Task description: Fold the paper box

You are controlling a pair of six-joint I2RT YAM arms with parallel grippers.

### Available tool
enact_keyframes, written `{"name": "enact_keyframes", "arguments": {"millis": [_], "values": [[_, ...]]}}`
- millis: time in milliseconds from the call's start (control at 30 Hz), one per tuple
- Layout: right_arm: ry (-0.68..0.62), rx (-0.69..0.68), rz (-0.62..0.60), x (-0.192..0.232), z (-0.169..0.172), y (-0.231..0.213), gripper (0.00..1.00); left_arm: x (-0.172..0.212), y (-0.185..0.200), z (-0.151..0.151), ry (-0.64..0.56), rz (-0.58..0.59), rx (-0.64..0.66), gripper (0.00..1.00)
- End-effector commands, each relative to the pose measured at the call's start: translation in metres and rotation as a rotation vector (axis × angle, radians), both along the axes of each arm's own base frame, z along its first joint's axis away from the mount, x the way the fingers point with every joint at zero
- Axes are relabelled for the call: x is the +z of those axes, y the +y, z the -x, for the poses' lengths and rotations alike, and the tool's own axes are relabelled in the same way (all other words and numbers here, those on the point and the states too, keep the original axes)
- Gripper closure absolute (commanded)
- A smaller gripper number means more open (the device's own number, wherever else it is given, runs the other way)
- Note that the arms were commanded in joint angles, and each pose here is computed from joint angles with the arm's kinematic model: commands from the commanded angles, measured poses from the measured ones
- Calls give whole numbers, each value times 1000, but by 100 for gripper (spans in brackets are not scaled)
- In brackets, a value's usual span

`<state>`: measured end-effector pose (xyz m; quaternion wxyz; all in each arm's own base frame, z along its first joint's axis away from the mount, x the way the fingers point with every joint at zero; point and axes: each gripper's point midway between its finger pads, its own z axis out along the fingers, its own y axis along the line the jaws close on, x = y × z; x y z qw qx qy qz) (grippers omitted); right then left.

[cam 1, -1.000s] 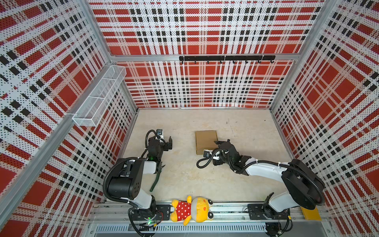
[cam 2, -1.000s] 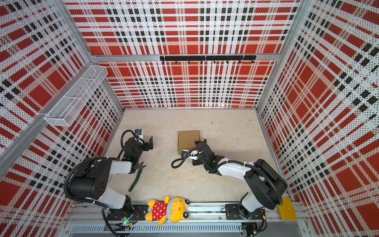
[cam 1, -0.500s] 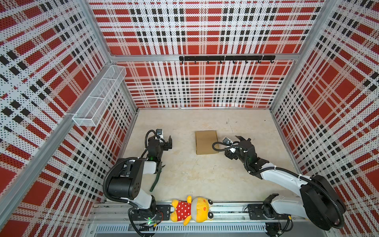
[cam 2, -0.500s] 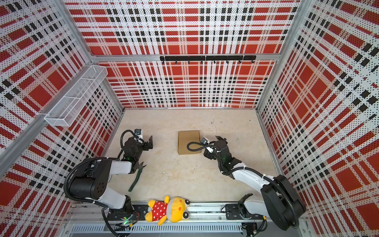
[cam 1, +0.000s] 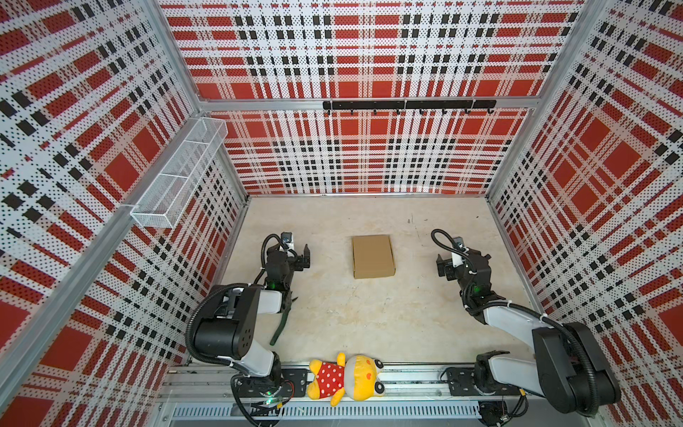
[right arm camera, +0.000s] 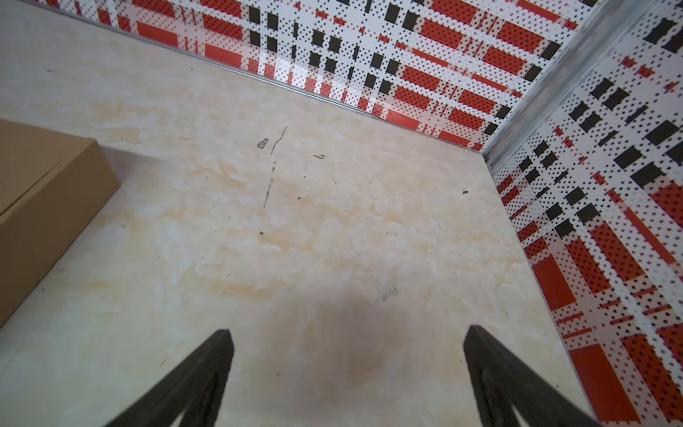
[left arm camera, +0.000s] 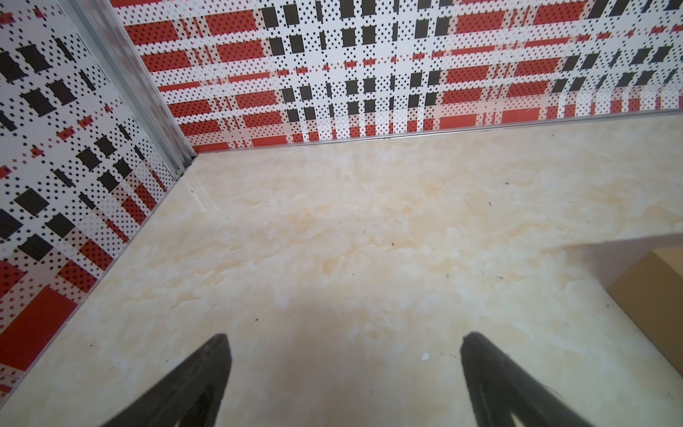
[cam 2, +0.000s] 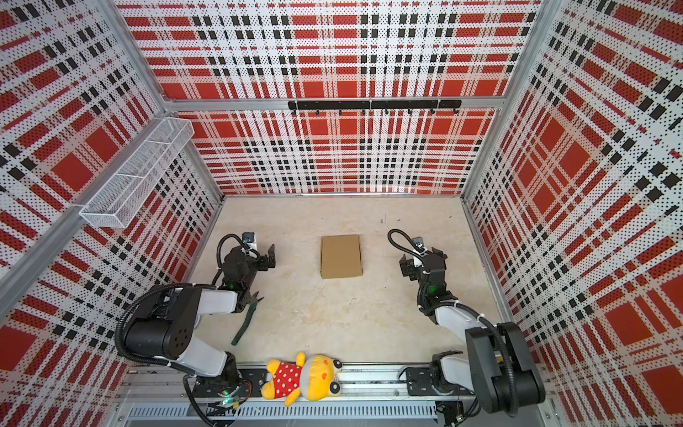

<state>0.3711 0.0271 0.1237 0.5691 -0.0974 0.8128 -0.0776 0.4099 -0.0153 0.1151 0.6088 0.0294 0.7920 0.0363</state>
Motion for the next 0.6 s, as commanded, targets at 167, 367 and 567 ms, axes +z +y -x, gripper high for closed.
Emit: {"name": "enact_keyframes", "arguments": {"millis": [167, 367, 567], "values": [[-150, 33, -81, 12, -20, 4, 0, 2, 3, 1, -21, 12, 20, 1], [-160, -18, -101, -2, -22, -7, 0, 3, 3, 2, -28, -4, 38, 1], [-158, -69, -114, -8, -25, -16, 0, 4, 3, 3, -36, -17, 50, 0]]}}
